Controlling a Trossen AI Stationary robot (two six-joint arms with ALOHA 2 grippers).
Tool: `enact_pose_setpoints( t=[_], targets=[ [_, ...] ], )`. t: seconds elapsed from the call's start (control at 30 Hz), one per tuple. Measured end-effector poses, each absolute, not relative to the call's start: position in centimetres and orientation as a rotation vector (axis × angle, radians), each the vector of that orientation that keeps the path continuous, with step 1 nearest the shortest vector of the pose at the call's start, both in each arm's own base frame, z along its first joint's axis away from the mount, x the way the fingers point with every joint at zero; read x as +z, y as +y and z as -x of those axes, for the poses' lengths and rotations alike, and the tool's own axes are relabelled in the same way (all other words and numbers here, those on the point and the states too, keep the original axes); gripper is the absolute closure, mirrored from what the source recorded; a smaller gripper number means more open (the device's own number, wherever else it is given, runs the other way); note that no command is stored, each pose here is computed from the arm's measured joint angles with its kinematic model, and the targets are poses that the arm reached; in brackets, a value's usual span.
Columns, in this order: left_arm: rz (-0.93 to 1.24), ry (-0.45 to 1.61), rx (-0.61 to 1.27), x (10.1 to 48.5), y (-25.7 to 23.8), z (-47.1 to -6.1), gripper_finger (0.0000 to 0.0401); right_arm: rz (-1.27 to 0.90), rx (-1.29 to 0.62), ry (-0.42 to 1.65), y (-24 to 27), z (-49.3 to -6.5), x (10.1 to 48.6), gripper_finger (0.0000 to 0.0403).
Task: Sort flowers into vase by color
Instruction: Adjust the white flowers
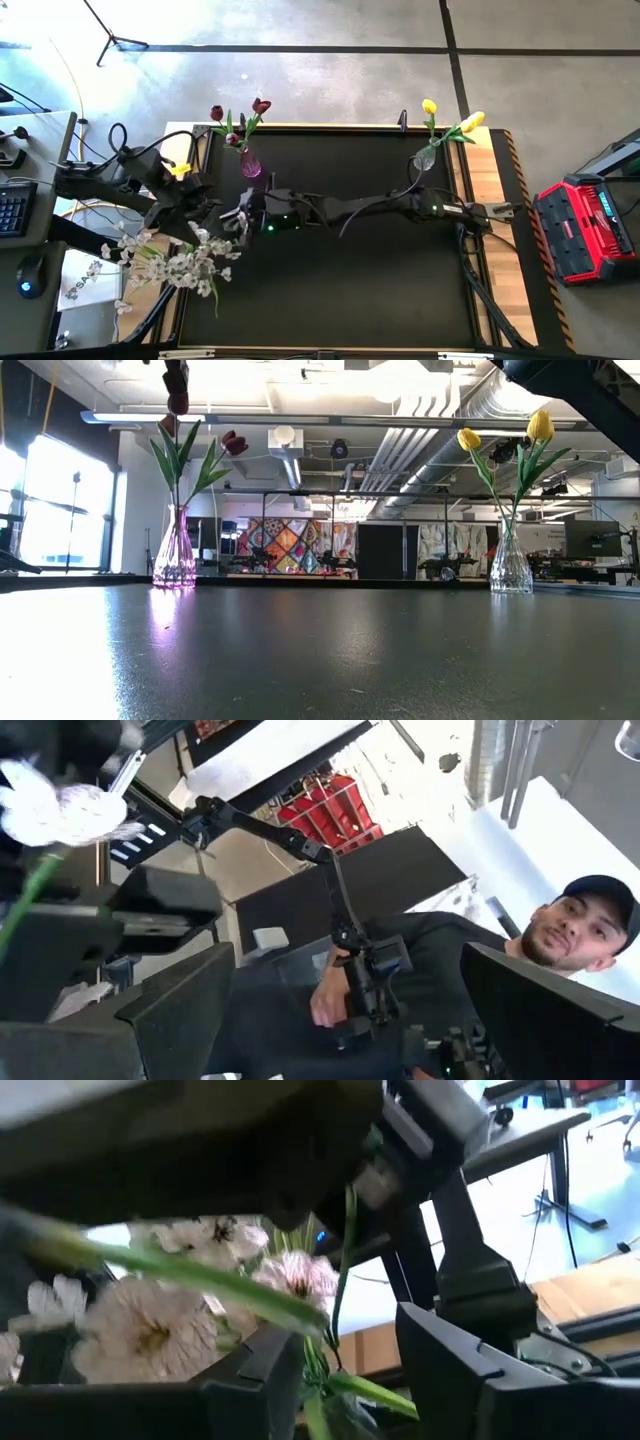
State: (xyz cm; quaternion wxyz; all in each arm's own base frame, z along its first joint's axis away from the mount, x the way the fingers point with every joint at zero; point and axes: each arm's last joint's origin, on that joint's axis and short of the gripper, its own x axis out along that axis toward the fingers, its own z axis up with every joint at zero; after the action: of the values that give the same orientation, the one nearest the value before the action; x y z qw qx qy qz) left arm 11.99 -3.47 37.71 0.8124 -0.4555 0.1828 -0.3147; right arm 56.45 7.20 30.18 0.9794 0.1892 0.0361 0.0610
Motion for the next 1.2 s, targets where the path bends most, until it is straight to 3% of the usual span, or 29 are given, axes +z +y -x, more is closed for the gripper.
enact_pose_setpoints(
  t=[0.47, 0.67, 0.87, 1.2],
  targets=[
    [1.079, 0.393, -0.490, 37.0, -3.4, -13.9, 0.0025, -0.411, 0.072, 0.042, 6.7, -56.8, 29.7, 0.0234],
    [1.119, 0.357, -0.439, 37.1, -3.2, -14.2, 0.0025, -0.421, 0.067, 0.047, 6.5, -57.0, 29.3, 0.0280],
    [1.144, 0.365, -0.426, 37.1, -3.2, -14.1, 0.0024, -0.413, 0.061, 0.049, 6.6, -57.0, 29.2, 0.0386],
    [1.135, 0.407, -0.343, 36.3, -3.1, -14.1, 0.0024, -0.329, 0.057, 0.060, 7.8, -56.9, 28.9, 0.0402]
  ],
)
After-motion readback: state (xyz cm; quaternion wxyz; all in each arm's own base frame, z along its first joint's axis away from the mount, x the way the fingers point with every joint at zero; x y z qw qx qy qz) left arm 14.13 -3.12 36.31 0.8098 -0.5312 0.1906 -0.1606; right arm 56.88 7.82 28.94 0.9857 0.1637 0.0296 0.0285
